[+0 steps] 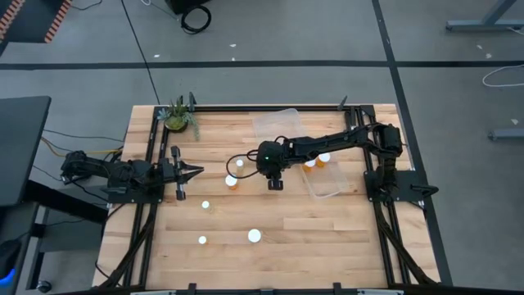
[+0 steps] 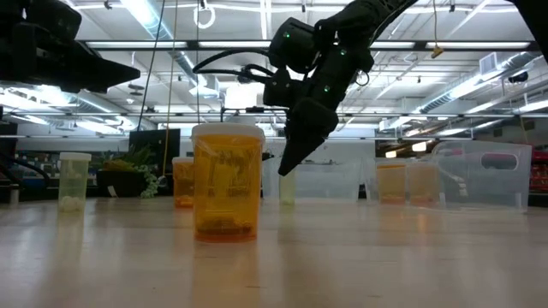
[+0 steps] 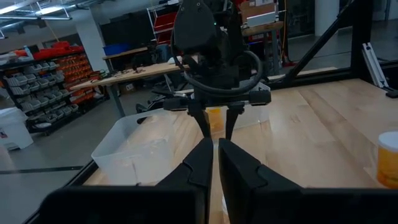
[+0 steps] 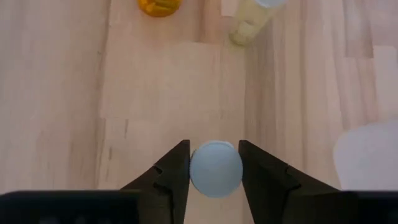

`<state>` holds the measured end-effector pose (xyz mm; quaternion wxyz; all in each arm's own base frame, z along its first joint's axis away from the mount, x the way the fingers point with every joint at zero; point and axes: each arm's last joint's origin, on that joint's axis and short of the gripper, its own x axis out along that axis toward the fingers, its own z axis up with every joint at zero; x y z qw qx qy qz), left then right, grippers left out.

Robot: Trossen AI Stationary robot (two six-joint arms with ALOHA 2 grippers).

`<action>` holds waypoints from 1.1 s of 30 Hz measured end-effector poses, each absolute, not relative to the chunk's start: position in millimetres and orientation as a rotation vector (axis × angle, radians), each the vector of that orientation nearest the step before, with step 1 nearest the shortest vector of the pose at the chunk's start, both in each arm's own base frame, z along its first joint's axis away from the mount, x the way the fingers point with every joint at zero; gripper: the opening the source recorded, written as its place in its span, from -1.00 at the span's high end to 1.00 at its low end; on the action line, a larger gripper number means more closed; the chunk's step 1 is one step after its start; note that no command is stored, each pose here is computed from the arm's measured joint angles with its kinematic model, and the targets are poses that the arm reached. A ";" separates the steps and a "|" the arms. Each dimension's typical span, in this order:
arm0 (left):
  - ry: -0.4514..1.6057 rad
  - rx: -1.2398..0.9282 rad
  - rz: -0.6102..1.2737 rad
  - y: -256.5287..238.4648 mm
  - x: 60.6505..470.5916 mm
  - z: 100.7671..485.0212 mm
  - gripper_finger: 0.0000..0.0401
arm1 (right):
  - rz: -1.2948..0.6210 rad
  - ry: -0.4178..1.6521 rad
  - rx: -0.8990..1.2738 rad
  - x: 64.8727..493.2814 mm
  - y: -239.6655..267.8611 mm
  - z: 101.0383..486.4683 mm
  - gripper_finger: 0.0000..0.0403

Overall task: Pick and place medicine bottles into bin by pill shape (circle, oval)
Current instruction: Put the top right small yellow pill bottle into the top transparent bin

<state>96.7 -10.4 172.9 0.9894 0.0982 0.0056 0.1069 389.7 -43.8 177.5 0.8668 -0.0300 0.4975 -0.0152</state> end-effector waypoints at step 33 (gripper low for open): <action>0.011 0.197 0.215 -10.3 96.7 173.1 0.84 | -0.351 1.141 -0.050 384.9 -118.2 259.6 0.31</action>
